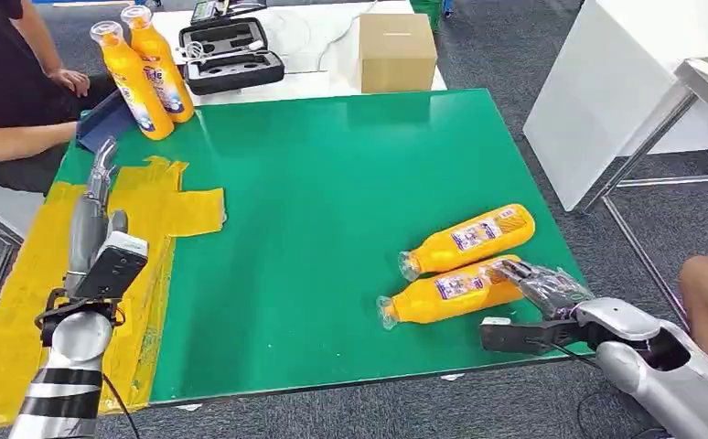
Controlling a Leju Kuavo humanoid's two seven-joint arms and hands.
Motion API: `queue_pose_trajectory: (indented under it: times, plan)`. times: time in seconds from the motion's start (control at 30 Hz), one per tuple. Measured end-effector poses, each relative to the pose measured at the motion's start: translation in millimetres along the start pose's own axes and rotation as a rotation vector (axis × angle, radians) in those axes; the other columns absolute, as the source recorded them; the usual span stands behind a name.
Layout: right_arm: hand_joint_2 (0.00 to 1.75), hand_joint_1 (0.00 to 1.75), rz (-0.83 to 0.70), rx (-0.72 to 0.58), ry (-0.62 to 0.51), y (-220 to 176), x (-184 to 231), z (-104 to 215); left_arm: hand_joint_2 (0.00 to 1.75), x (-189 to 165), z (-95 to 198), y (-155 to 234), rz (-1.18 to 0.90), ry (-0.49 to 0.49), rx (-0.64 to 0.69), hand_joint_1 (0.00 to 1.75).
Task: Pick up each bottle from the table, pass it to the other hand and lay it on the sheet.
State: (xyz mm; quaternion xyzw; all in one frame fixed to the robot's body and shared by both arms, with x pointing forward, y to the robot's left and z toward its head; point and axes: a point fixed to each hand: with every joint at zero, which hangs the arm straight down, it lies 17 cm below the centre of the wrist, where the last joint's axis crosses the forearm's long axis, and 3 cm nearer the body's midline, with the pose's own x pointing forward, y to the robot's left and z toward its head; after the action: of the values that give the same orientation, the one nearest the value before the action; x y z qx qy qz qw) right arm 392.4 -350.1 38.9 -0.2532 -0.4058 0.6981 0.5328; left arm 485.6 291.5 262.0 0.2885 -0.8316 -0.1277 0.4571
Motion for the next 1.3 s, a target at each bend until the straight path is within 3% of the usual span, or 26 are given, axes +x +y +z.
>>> queue_pose_trajectory:
  times: [0.63,1.3]
  plan:
    - [1.75,0.00,-0.011,-0.057,-0.046,-30,18,-13,0.00,-4,4,0,-0.002,0.011,-0.002,0.00]
    - [1.75,0.00,0.007,-0.003,-0.061,-4,33,-28,0.00,-4,4,-1,0.010,0.014,-0.005,0.00]
